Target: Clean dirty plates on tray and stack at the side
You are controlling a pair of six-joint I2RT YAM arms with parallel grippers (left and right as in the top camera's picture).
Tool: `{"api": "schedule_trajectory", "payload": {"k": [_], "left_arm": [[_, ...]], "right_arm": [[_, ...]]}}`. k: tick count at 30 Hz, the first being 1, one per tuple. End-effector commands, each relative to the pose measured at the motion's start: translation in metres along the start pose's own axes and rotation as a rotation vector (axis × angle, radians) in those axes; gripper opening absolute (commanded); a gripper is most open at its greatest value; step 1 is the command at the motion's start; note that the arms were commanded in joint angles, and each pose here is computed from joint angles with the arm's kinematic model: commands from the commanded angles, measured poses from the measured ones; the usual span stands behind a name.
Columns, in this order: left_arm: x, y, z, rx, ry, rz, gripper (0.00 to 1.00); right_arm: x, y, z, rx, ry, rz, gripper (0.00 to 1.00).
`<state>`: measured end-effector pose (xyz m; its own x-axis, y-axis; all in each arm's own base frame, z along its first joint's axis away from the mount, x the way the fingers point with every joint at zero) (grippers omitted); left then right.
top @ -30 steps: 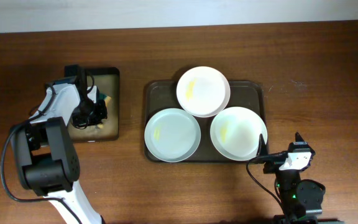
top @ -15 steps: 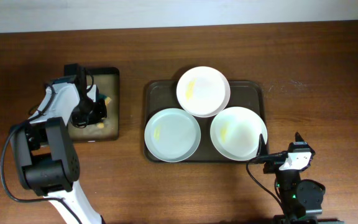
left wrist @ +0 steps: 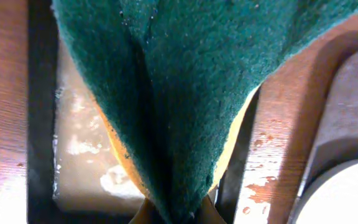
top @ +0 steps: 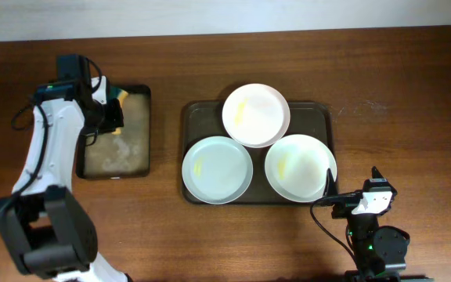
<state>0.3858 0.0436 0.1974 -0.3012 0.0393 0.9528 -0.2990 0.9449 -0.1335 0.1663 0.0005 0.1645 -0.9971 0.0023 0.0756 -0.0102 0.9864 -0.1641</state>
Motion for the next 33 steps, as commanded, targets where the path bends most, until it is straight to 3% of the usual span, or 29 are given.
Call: {"api": "schedule_trajectory", "payload": {"k": [1, 5, 10, 16, 17, 19, 20, 24, 30, 33], "left_arm": [[0.019, -0.003, -0.006, 0.0, -0.062, 0.023, 0.0], [-0.003, -0.001, -0.004, 0.004, -0.017, 0.014, 0.0], [-0.055, 0.007, 0.013, 0.018, 0.143, -0.019, 0.0], [-0.078, 0.011, 0.02, 0.024, 0.215, -0.039, 0.03], [-0.078, 0.011, 0.02, 0.023, 0.213, -0.042, 0.22], [-0.078, 0.011, 0.019, 0.023, 0.208, -0.041, 0.8], [-0.078, 0.011, 0.018, 0.022, 0.203, -0.04, 0.87], [-0.079, 0.011, 0.013, 0.02, 0.172, -0.038, 1.0], [-0.082, 0.014, 0.001, 0.01, 0.092, -0.086, 1.0], [-0.09, 0.011, -0.002, 0.006, 0.084, -0.05, 0.95]], "right_arm": [[0.0, -0.001, 0.003, 0.004, 0.008, 0.011, 0.99], [0.0, -0.001, 0.003, 0.004, 0.009, 0.011, 0.98], [0.0, -0.001, 0.003, 0.004, 0.008, 0.011, 0.98], [0.0, -0.001, 0.003, 0.004, 0.008, 0.011, 0.98], [0.0, -0.001, 0.003, 0.004, 0.009, 0.011, 0.98], [0.0, -0.001, 0.003, 0.004, 0.008, 0.011, 0.98], [0.0, -0.001, 0.003, 0.004, 0.008, 0.011, 0.98], [0.0, -0.001, 0.003, 0.004, 0.008, 0.011, 0.98], [0.0, -0.001, 0.003, 0.004, 0.008, 0.011, 0.98], [0.0, -0.001, 0.003, 0.004, 0.008, 0.011, 0.98]]}}
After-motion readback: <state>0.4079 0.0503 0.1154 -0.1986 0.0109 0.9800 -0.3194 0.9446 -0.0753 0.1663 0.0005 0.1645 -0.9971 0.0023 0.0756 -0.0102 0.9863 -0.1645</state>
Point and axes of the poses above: each gripper's point midway between its finger pads, its own x axis back along the fingers, its own y axis along the line the jaws close on, z = x × y, the point moved 8 cm from there along x, back along the fingers, and after that the axes turned 9 degrees about x, right-handed, at the moved point
